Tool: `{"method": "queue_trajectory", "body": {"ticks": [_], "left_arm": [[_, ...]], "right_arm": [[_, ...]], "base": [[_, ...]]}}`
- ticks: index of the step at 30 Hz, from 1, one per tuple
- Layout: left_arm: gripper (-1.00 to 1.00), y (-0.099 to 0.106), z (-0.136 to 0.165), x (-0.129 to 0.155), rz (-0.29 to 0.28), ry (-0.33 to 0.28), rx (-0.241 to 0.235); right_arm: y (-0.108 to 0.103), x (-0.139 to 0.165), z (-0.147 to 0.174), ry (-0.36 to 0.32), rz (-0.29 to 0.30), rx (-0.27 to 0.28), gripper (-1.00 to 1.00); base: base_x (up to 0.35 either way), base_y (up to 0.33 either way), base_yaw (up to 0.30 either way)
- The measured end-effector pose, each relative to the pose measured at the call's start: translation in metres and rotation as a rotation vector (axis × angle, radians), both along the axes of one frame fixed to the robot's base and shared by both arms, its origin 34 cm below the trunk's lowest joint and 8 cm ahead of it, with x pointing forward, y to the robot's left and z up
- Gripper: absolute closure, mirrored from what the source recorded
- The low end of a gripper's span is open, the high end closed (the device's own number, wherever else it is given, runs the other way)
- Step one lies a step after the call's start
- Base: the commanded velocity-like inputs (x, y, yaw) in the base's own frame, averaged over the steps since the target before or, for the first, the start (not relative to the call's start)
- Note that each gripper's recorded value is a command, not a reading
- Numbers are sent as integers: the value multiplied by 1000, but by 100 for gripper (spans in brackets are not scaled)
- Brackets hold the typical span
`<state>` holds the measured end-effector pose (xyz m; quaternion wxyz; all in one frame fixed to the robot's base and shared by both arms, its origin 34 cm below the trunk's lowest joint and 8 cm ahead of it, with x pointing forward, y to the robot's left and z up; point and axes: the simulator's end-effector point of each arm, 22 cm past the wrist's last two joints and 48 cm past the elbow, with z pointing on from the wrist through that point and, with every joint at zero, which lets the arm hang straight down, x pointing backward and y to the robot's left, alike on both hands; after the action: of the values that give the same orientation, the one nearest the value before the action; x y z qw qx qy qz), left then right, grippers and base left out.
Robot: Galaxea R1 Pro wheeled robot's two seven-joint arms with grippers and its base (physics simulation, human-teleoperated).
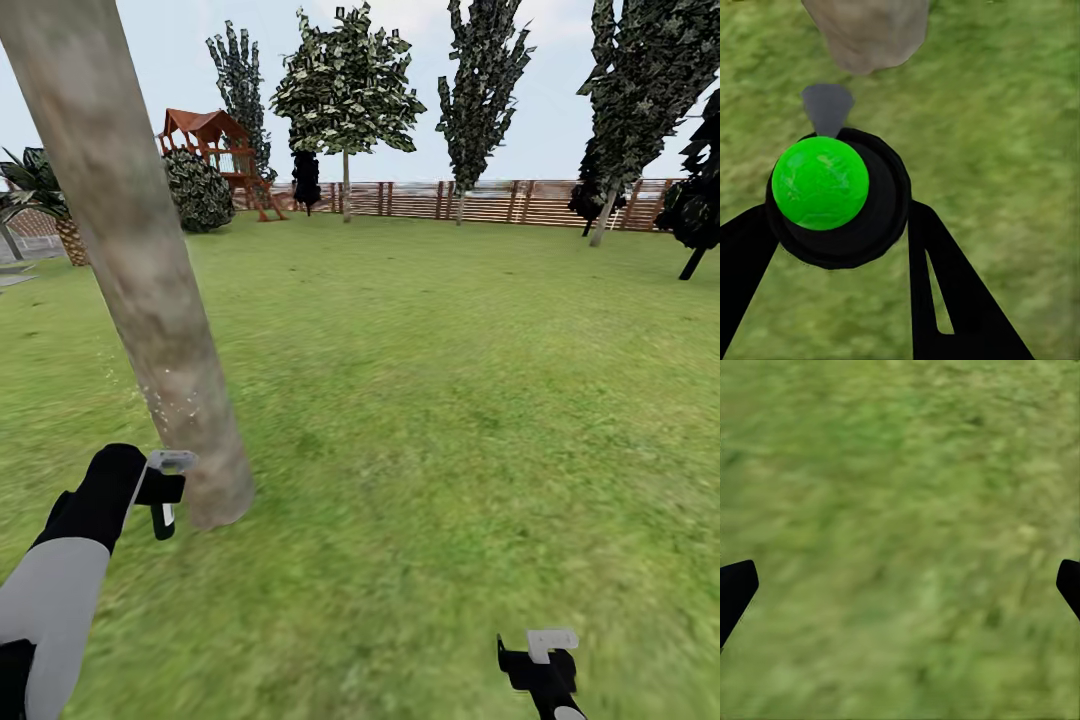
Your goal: In the garden, pick up the pesticide atomizer on the floor and spray pesticide onto both trees until each tree trunk is fully covered.
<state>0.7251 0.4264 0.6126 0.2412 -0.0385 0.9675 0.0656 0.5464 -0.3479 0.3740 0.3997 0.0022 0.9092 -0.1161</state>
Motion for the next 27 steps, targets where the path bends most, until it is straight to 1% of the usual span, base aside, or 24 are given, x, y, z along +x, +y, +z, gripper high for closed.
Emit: {"method": "queue_trajectory", "body": {"ticks": [4,10,13,17,21,27], "left_arm": [[100,0,-5,-4,-1,9,2],[100,11,-11,-9,8,16,17],[100,12,-19,-16,10,31,18],[100,11,-21,-17,10,34,17],[100,7,-23,-18,5,37,16],[100,10,-27,-22,9,46,17]], "right_arm": [[0,0,0,0,0,0,-100],[0,0,0,1,0,0,-100],[1,0,0,1,1,1,-100],[1,0,0,0,0,1,-100],[-1,0,0,0,-1,-1,-100],[-1,0,0,0,-1,-2,-100]], "base": [[245,-111,0],[27,-14,9],[1,0,205],[24,-5,148],[205,-134,12],[237,-165,0]]}}
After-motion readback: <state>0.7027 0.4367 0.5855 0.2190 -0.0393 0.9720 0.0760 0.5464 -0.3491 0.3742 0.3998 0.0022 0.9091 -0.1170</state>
